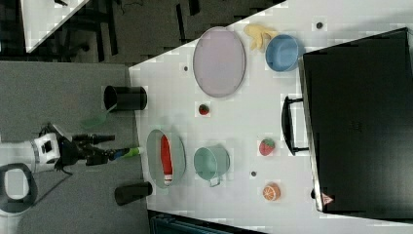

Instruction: Pick Ketchup from the table and place it in strainer.

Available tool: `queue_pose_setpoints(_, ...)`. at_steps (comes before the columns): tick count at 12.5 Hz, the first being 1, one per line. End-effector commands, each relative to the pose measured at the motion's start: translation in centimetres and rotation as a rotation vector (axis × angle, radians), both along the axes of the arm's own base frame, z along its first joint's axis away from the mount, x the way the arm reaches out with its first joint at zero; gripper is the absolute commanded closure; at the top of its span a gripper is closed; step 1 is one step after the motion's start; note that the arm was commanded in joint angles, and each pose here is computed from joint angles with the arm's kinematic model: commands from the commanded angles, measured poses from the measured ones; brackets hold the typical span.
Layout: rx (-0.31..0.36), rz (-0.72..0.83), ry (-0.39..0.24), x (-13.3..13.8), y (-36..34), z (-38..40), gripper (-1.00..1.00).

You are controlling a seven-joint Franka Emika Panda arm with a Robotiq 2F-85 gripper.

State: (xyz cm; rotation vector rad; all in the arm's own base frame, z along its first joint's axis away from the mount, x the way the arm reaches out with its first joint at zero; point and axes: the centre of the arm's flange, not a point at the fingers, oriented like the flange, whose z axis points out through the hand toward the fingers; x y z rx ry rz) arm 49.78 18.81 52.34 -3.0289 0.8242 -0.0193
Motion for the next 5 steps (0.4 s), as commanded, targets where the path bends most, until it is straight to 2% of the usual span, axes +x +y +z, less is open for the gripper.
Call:
queue_pose_setpoints(1,0.037,-0.120,0.018,2.2,-11.3,1.8,-1.00)
queue_pose_setpoints(5,0.051,-0.285,-0.030,1.7,-21.6,4.1,-1.00)
